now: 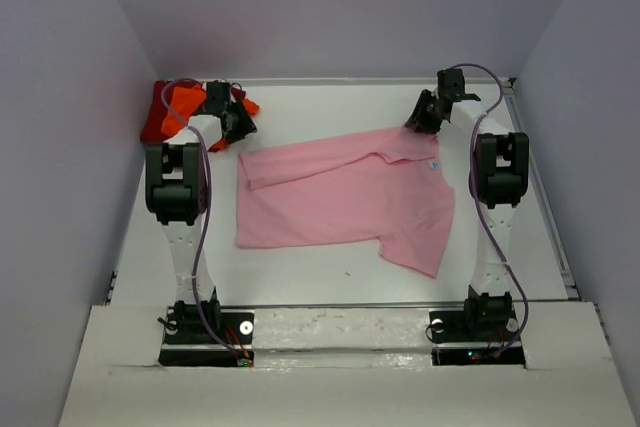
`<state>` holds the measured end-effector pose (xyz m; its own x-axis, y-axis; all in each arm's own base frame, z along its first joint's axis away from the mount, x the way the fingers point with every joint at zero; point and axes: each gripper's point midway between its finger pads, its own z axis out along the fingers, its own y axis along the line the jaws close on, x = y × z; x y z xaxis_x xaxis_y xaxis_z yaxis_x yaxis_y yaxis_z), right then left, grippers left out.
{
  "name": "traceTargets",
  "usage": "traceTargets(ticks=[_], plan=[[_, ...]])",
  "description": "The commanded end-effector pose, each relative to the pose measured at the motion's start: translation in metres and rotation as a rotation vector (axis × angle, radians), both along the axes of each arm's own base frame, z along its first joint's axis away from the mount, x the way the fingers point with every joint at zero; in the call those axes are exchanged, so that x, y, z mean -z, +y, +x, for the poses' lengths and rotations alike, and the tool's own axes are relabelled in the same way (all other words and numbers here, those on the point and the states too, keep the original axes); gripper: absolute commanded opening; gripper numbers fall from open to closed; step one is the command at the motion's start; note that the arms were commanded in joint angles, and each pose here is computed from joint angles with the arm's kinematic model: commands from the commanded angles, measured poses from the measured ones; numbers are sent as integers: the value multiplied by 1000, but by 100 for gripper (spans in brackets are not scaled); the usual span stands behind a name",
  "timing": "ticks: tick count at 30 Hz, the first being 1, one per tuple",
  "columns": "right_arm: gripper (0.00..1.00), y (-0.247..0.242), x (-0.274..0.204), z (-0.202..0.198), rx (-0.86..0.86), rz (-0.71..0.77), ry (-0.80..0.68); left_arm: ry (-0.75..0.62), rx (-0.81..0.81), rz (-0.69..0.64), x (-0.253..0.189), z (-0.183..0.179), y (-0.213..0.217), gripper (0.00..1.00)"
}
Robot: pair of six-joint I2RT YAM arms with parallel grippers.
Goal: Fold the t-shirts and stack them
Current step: Fold the flattened tshirt in 1/3 of the way
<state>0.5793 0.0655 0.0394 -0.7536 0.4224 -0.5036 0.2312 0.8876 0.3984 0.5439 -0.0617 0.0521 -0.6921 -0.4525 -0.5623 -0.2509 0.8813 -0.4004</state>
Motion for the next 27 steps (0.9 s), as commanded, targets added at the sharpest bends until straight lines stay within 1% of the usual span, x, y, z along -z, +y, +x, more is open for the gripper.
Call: traceTargets(ticks=[1, 5, 6, 7, 8, 9, 10, 12, 15, 18, 21, 27], plan=[[46, -8, 10, -4, -2, -15, 36, -120, 42, -38, -71, -11, -24, 52], [46, -5, 11, -4, -8, -2, 40, -116, 59, -50, -77, -39, -35, 52], [47, -5, 12, -4, -9, -3, 39, -80, 62, -55, -63, -54, -37, 52], [47, -5, 10, -3, -12, -3, 34, -108, 65, -67, -72, -58, -39, 52], [47, -6, 10, -3, -11, -6, 34, -101, 64, -69, -68, -65, -40, 52], [47, -6, 10, -4, -11, -6, 36, -64, 56, -69, -51, -80, -38, 52], [47, -6, 8, -3, -9, -5, 32, -89, 56, -71, -56, -82, -38, 52], [47, -4, 7, -3, -14, 3, 30, -46, 52, -47, -37, -96, -36, 52], [47, -1, 3, -4, -14, 21, 26, -22, 30, 4, -22, -111, -32, 52], [47, 1, -4, -4, -22, 33, 12, -30, 15, 43, -18, -112, -30, 52], [47, 0, -5, -7, -22, 26, 12, -17, 33, 68, -11, -115, -39, 52], [47, 2, -6, -7, -24, 35, 9, -5, 69, 28, -11, -135, -56, 52]])
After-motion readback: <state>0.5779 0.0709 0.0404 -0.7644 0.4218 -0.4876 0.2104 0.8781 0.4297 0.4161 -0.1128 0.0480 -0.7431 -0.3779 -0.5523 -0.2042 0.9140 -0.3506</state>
